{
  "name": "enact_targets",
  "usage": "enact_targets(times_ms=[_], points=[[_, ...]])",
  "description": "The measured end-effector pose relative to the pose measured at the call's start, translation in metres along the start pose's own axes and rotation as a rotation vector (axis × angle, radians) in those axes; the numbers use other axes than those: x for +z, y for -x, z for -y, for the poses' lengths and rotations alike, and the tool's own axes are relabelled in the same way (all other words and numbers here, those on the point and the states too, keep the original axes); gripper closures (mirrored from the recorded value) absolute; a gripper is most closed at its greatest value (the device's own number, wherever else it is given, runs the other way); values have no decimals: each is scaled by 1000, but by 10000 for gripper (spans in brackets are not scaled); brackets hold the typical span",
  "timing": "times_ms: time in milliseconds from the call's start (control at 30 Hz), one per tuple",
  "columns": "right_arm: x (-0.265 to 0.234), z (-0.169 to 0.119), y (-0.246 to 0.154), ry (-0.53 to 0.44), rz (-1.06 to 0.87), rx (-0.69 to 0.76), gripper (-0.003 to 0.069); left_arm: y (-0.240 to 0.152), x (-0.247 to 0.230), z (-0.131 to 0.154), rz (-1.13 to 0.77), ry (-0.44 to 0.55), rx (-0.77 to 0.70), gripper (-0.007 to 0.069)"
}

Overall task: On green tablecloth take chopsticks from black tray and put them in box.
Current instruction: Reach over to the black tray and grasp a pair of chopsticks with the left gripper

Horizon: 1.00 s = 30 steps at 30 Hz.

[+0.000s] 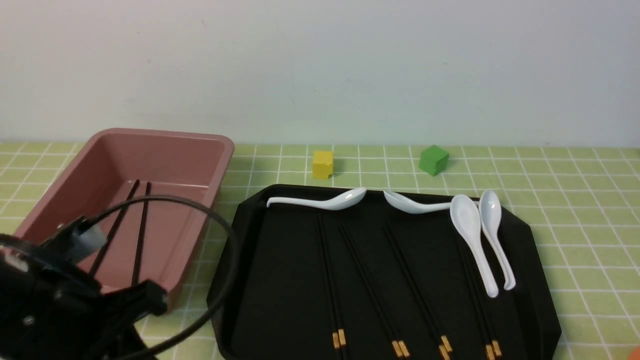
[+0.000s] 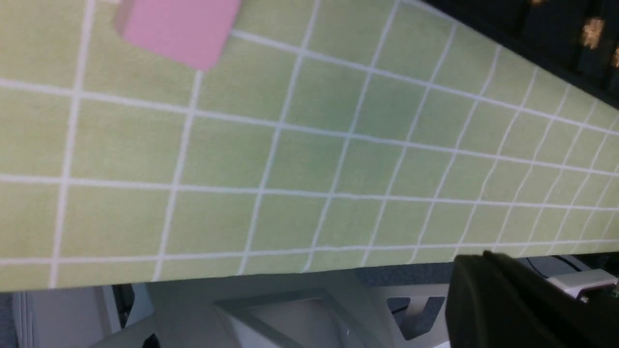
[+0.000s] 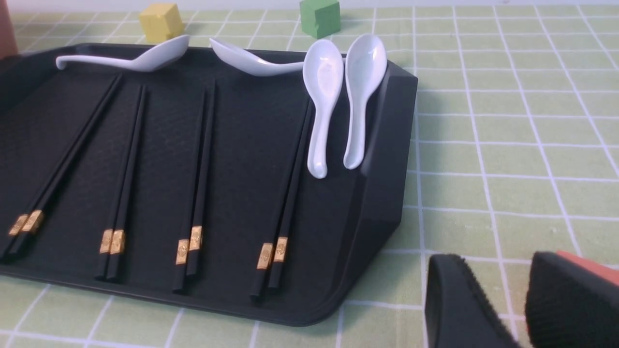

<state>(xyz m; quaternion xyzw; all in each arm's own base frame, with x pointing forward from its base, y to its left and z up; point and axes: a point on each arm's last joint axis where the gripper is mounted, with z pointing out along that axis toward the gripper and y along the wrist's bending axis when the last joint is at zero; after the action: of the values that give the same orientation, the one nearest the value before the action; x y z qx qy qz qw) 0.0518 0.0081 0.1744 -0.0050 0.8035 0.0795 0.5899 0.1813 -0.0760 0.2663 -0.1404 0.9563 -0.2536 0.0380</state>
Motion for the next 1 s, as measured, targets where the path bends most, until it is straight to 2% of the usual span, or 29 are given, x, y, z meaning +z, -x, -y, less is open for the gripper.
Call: enact_targets(times_ms=[33,233,267,400,433,500,600,1000], points=[[0,0,0,0,0,0,419,0,1,1,-4,6,0,624],[0,0,0,0,0,0,419,4,20,46,23,186,83,550],[0,0,0,0,0,0,419,5,30,57,33,243,115,516],[0,0,0,0,0,0,419,13,56,84,73,320,134,402],[0,0,0,0,0,0,419,13,58,84,71,326,139,402],[0,0,0,0,0,0,419,20,76,98,85,335,133,335],[0,0,0,0,0,0,419,31,99,110,82,337,111,293],[0,0,0,0,0,0,419,67,164,143,51,292,51,281]])
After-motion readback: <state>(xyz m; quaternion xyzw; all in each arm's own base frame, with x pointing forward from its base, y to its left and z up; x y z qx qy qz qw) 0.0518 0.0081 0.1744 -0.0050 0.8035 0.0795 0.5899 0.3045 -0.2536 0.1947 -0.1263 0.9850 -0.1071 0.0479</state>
